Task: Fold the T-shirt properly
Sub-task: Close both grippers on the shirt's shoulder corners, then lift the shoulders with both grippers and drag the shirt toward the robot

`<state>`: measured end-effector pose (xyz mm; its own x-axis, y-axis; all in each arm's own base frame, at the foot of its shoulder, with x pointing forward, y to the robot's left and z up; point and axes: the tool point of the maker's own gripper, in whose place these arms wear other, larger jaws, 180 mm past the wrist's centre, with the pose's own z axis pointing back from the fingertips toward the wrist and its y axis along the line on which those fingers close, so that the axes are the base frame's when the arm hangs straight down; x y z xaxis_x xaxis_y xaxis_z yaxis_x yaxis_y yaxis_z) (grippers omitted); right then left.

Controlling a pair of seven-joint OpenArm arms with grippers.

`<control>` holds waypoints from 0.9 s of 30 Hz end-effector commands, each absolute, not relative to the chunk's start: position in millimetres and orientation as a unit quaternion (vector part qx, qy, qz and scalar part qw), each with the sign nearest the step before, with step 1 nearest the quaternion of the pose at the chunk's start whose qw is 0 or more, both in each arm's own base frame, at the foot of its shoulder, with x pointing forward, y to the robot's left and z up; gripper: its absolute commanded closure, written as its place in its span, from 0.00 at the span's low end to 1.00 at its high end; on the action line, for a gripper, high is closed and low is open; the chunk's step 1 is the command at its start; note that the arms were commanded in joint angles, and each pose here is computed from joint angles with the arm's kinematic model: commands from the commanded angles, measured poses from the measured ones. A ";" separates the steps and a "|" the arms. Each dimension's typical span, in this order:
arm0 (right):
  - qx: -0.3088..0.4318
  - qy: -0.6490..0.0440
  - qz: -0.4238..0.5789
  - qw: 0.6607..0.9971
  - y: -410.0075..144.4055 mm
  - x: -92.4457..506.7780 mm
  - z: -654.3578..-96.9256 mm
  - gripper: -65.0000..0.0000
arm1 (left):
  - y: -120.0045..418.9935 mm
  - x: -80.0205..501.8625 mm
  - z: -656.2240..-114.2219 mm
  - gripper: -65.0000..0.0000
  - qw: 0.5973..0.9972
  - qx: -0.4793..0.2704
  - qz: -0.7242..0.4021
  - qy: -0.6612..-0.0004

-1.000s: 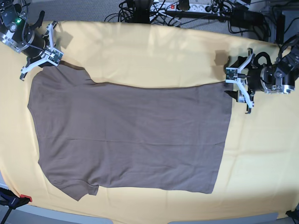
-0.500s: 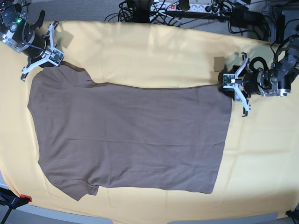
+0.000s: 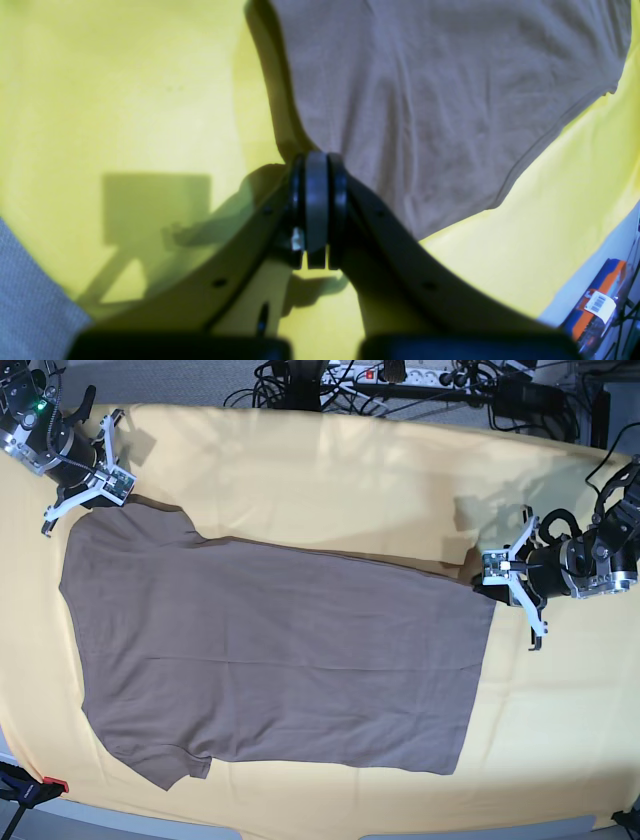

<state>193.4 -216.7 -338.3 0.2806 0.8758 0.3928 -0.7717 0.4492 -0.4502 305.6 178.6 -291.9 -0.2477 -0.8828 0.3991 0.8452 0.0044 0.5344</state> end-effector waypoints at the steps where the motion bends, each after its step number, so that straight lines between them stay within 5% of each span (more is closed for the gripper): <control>1: -0.097 -0.313 0.522 0.788 -218.2 199.7 -329.5 1.00 | 181.6 313.9 -275.1 1.00 0.607 0.041 -0.701 -0.372; 11: -0.084 -0.252 0.547 0.794 -225.5 175.0 -341.2 1.00 | 192.7 288.0 -282.3 1.00 0.625 -0.002 -0.713 -0.319; 27: -0.101 -0.127 0.579 0.799 -246.8 103.9 -341.5 1.00 | 191.4 185.4 -289.2 1.00 0.595 -0.075 -0.770 -0.221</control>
